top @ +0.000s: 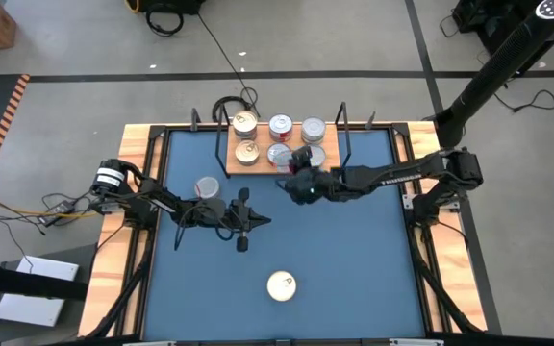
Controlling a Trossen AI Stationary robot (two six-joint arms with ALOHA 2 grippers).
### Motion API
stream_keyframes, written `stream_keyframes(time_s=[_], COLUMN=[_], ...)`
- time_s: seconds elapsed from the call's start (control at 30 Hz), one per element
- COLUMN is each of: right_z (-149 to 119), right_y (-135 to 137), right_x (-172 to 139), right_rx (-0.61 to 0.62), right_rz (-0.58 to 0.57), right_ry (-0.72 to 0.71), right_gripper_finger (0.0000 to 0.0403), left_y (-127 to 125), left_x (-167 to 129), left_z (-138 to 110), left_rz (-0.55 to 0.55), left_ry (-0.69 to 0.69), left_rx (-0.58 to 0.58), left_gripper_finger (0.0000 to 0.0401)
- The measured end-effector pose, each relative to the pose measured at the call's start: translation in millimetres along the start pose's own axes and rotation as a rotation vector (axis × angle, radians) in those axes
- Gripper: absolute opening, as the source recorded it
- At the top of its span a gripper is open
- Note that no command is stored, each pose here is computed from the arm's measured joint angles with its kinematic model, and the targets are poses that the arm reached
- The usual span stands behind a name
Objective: Stack canned seafood by type on shelf
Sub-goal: Stack the red tuna can on the bottom red tuna can on the shelf
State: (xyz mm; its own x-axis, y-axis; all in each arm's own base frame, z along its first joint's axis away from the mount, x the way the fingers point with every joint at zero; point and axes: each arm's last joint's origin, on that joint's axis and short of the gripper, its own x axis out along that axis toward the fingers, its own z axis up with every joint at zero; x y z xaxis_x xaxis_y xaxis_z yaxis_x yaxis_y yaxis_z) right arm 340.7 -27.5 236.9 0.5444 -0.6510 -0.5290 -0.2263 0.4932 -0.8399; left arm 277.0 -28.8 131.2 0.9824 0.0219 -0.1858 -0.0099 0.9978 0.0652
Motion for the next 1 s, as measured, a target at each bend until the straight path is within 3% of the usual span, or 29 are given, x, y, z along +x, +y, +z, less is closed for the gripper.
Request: stream_keyframes(time_s=[0.17, 0.43, 0.67, 1.0], right_z=[-7, -12, -14, -22], right_y=[-6, 4, 2, 8], right_x=[32, 83, 91, 93], right_rx=[-0.029, -0.149, -0.113, -0.121], right_rz=[0.011, -0.077, -0.102, -0.012], right_ry=[-0.052, 0.025, 0.021, 0.052], right_gripper_finger=[0.015, 0.015, 0.0155, 0.0214], left_y=[0, 0, 0, 0], left_x=[0, 0, 0, 0], left_z=[0, 0, 0, 0], left_rz=[0.0, 0.0, 0.0, 0.0], left_ry=[0.001, 0.001, 0.002, 0.002], left_rx=[0.001, 0.001, 0.001, 0.004], left_gripper_finger=[0.0001, 0.0001, 0.0001, 0.0001])
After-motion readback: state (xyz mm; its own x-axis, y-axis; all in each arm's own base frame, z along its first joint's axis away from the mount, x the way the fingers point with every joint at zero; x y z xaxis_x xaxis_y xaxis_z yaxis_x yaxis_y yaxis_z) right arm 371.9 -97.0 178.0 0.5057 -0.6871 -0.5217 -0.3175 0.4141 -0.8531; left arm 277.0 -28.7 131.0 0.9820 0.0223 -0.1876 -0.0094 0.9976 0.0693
